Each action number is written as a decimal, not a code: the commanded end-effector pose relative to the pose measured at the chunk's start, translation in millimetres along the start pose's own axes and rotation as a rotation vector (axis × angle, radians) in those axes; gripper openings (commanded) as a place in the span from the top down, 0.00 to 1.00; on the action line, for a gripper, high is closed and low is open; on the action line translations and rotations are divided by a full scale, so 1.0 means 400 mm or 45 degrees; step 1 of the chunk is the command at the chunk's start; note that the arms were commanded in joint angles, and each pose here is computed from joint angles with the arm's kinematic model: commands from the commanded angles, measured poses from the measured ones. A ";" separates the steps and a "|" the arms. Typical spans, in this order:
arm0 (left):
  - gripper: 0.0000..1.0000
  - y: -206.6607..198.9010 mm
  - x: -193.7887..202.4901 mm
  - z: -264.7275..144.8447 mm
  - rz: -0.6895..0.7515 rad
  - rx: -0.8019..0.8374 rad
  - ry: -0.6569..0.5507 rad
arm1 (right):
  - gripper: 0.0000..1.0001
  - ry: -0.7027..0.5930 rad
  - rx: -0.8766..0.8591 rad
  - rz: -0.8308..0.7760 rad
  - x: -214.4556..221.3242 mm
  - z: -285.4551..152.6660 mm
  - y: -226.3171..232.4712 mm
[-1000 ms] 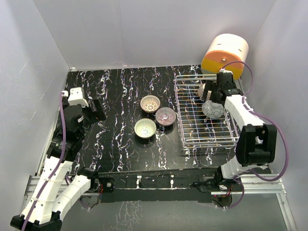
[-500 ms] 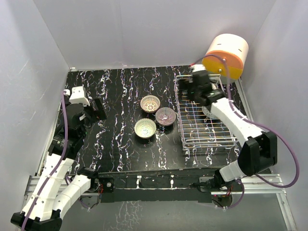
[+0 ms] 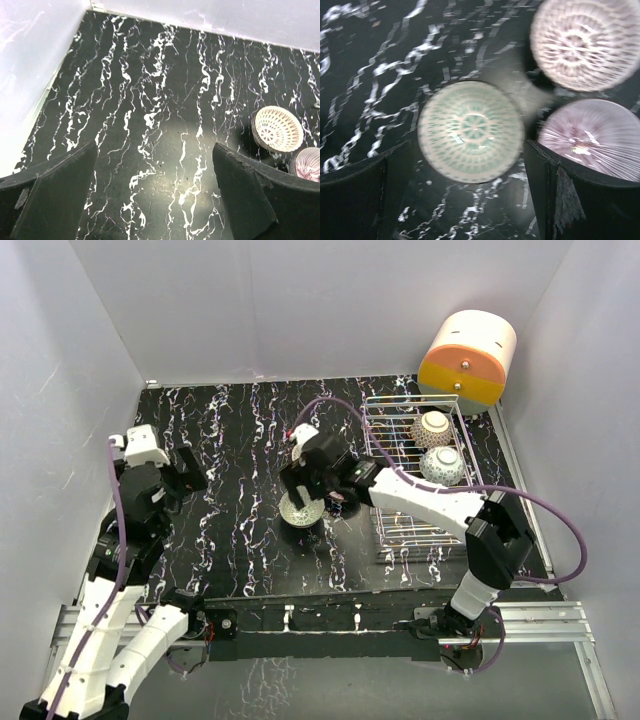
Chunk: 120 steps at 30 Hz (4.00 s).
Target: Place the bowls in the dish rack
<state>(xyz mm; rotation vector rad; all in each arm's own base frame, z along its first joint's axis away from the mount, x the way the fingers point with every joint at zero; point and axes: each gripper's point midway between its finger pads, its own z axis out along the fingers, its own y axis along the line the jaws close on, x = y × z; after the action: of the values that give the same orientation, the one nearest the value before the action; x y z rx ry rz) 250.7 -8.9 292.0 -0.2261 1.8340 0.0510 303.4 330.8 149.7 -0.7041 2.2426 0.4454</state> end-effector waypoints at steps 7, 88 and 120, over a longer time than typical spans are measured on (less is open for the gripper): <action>0.03 0.043 -0.092 -0.060 -0.047 -0.058 -0.161 | 0.18 -0.031 -0.263 -0.227 0.030 0.047 0.175; 0.03 0.047 -0.117 -0.084 -0.044 -0.038 -0.209 | 0.89 -1.219 -0.532 1.059 -0.231 -0.325 -0.471; 0.03 0.039 -0.092 -0.054 -0.024 -0.046 -0.183 | 0.84 -1.178 -0.188 1.313 -0.150 -0.150 -0.641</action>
<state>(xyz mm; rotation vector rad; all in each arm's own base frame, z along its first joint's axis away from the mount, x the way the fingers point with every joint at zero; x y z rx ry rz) 234.1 9.3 330.2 -0.2602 1.6994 0.0893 459.4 122.5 162.7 0.6737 1.6051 1.1460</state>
